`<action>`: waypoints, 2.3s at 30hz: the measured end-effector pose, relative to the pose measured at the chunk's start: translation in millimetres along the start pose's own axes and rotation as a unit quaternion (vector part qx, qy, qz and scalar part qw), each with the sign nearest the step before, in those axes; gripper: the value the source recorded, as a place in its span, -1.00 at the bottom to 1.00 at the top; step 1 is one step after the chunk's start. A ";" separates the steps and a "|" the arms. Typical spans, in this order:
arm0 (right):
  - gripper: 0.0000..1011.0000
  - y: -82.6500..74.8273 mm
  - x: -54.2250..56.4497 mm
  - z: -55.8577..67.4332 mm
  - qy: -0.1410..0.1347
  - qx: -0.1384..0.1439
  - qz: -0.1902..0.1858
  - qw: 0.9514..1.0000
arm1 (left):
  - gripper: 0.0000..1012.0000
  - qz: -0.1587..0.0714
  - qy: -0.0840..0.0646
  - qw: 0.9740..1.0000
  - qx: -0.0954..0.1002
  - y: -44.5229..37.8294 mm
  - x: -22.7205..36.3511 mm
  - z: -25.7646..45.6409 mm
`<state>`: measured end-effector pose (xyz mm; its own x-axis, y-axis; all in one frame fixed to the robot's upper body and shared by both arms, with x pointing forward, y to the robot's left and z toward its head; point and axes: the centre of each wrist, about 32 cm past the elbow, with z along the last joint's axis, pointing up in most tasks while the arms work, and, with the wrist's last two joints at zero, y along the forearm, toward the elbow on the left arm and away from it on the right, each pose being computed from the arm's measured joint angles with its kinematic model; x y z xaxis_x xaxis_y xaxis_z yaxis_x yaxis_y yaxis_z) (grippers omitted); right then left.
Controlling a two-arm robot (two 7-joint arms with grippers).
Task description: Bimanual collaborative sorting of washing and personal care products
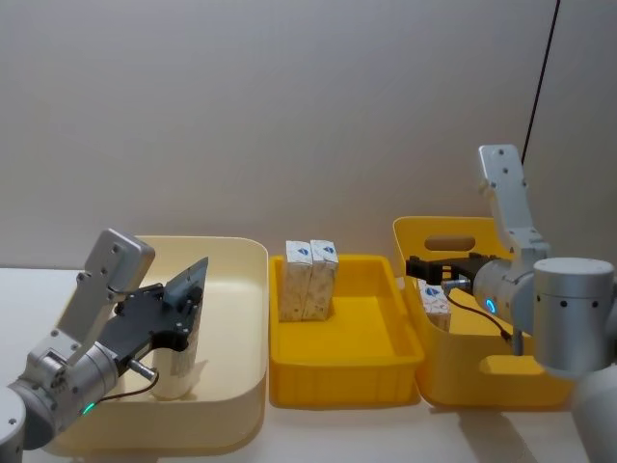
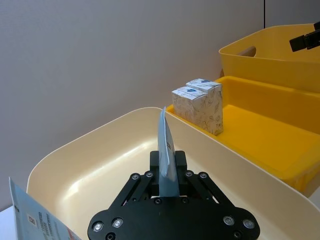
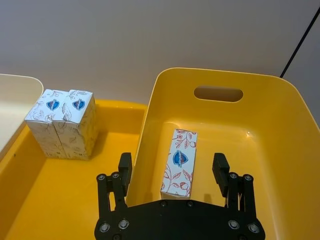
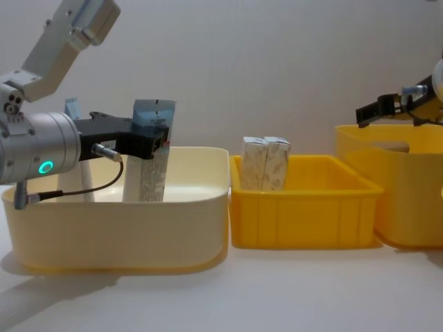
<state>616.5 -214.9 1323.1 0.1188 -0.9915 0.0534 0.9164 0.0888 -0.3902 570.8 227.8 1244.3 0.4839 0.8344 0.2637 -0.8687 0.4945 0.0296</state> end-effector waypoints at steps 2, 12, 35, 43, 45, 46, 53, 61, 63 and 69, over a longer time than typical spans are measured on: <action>0.98 0.0 0.0 0.0 0.000 0.000 0.000 1.000 | -0.66 0.000 0.000 1.000 0.000 0.0 0.1 0.0; 0.98 0.0 0.0 0.0 0.000 0.000 0.000 1.000 | -0.66 0.000 0.000 1.000 0.000 -0.1 0.1 0.0; 0.98 0.0 0.0 0.0 0.000 0.000 0.000 1.000 | -0.66 0.000 0.000 1.000 0.000 0.0 0.1 0.0; 0.98 0.0 0.0 0.0 0.000 0.000 0.000 1.000 | -0.66 0.000 0.000 1.000 0.000 0.0 0.1 0.0; 0.98 0.0 0.0 0.0 0.000 0.000 0.000 1.000 | -0.66 0.000 0.000 1.000 0.000 0.0 0.1 0.0; 0.98 0.0 0.0 0.0 0.000 0.000 0.000 1.000 | -0.66 0.000 0.000 1.000 0.000 0.0 0.1 0.0; 0.98 0.0 0.0 0.0 0.000 0.000 0.000 1.000 | -0.66 0.000 0.000 1.000 0.000 0.0 0.1 0.0; 0.98 0.0 0.0 0.0 0.000 0.000 0.000 1.000 | -0.66 0.000 -0.003 1.000 -0.001 -0.7 0.6 1.4; 0.98 0.0 0.0 0.0 0.000 0.000 0.000 1.000 | -0.66 -0.002 -0.006 1.000 -0.003 -1.3 1.0 3.5; 0.98 0.0 0.0 0.0 0.000 0.000 0.000 1.000 | -0.66 -0.005 -0.018 1.000 -0.013 -2.3 2.6 13.5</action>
<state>616.5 -214.9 1323.1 0.1187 -0.9915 0.0535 0.9165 0.0887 -0.3902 572.6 225.6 1258.0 0.4874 0.8210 0.2971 -0.8611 0.5084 0.0076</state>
